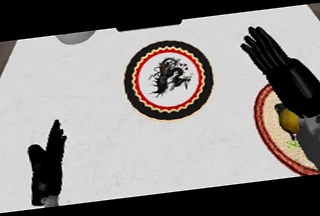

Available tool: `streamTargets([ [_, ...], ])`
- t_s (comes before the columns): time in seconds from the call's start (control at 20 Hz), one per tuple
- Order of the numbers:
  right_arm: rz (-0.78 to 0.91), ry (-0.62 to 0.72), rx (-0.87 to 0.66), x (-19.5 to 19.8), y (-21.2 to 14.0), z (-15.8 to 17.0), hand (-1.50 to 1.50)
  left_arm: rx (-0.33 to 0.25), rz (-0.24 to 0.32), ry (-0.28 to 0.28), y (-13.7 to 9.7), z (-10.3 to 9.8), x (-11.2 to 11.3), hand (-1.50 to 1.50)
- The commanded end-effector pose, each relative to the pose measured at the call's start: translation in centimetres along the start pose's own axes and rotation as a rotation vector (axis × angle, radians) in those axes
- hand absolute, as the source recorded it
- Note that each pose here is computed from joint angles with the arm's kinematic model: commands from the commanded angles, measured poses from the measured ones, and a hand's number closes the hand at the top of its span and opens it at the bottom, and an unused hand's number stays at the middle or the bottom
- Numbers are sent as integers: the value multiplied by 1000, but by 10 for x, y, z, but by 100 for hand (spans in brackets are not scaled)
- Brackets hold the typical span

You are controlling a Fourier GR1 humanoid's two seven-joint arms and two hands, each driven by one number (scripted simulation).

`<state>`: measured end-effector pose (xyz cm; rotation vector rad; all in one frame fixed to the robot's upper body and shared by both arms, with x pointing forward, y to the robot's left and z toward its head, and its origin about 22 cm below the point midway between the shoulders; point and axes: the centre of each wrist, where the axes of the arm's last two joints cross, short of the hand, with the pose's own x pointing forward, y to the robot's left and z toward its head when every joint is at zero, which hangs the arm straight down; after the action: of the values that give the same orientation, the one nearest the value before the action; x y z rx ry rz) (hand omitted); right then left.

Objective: Pick the lemon from the placemat and place it in the plate

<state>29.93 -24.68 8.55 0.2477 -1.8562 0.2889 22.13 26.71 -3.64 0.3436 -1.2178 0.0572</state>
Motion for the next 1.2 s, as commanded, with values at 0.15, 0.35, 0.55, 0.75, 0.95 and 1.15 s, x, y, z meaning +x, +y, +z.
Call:
streamTargets([
  [0.15, 0, 82, -677, -15, -50, 4, -150, -46, -60, -272, 2, -13, 58, 0],
  [0.35, 662, 444, -547, -29, -109, 61, 150, -107, -81, -363, -8, -14, 74, 0],
  [0.55, 418, 508, -1084, -76, -67, 46, -150, -179, -86, -385, -14, -23, 94, 0],
  [0.75, 592, 527, -1084, -117, 2, 39, -150, -226, -84, -388, -13, -31, 94, 0],
  [0.95, 779, 532, -1137, -120, -1, 34, -150, -209, -95, -370, -3, -40, 93, 0],
  [1.15, 883, 529, -1164, -91, -19, 17, -150, -204, -96, -376, -4, -38, 102, 0],
])
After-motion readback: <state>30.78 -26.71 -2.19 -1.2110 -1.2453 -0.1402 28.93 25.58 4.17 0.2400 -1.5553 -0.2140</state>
